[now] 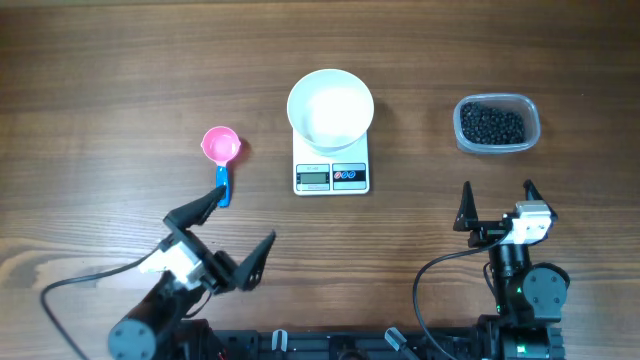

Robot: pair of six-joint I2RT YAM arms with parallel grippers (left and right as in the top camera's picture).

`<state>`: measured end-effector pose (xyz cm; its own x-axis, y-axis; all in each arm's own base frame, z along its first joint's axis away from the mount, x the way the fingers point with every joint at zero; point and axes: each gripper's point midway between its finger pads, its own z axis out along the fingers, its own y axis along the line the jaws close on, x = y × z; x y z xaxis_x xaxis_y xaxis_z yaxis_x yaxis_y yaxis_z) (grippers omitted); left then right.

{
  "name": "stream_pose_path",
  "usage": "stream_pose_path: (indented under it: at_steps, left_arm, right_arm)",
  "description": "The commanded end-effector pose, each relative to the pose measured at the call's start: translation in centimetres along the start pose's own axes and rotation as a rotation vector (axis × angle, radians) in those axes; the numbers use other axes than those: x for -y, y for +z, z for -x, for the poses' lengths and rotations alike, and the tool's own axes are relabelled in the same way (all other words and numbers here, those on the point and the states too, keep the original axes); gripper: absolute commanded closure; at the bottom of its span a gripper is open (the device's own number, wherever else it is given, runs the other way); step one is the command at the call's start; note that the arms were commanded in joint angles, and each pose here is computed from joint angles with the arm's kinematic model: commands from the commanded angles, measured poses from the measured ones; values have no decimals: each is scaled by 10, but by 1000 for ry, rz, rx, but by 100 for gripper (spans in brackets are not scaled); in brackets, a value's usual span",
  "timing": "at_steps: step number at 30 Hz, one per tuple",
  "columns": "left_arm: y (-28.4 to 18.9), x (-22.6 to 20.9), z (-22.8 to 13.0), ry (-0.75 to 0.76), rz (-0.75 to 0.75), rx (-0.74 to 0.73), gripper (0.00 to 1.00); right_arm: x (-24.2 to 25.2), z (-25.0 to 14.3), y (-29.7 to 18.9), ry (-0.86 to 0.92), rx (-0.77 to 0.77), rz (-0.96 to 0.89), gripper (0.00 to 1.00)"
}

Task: Scoop item into bowl and weigh 150g on scale
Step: 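Move the left gripper to the blue handle of the pink scoop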

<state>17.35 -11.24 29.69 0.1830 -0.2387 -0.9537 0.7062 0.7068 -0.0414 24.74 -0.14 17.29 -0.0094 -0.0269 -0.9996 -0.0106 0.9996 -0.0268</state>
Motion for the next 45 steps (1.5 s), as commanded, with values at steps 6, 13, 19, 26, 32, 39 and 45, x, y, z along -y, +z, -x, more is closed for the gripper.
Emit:
stream_pose_path:
  at_steps: [6, 13, 19, 26, 32, 39, 45]
  left_arm:
    - [-3, -18, 35, -278, 260, -369, 0]
    - [13, -36, 14, -472, 242, -522, 0]
    - [8, -105, -39, -760, 591, -662, 0]
    - [-20, -164, -125, -845, 866, -912, 0]
    - [-60, -186, -202, -877, 1011, -1191, 0]
    - [-54, -189, -258, -857, 792, -1317, 0]
    - [-47, -186, -278, -864, 676, -1325, 5]
  right_arm:
    - [-3, 2, 0, 8, 8, 14, 0]
    - [-3, 2, 0, 8, 8, 14, 1]
    - [-3, 2, 0, 8, 8, 14, 0]
    - [-3, 2, 0, 8, 8, 14, 0]
    - [-3, 2, 0, 8, 8, 14, 0]
    - [-3, 2, 0, 8, 8, 14, 0]
    - [-3, 2, 0, 8, 8, 14, 0]
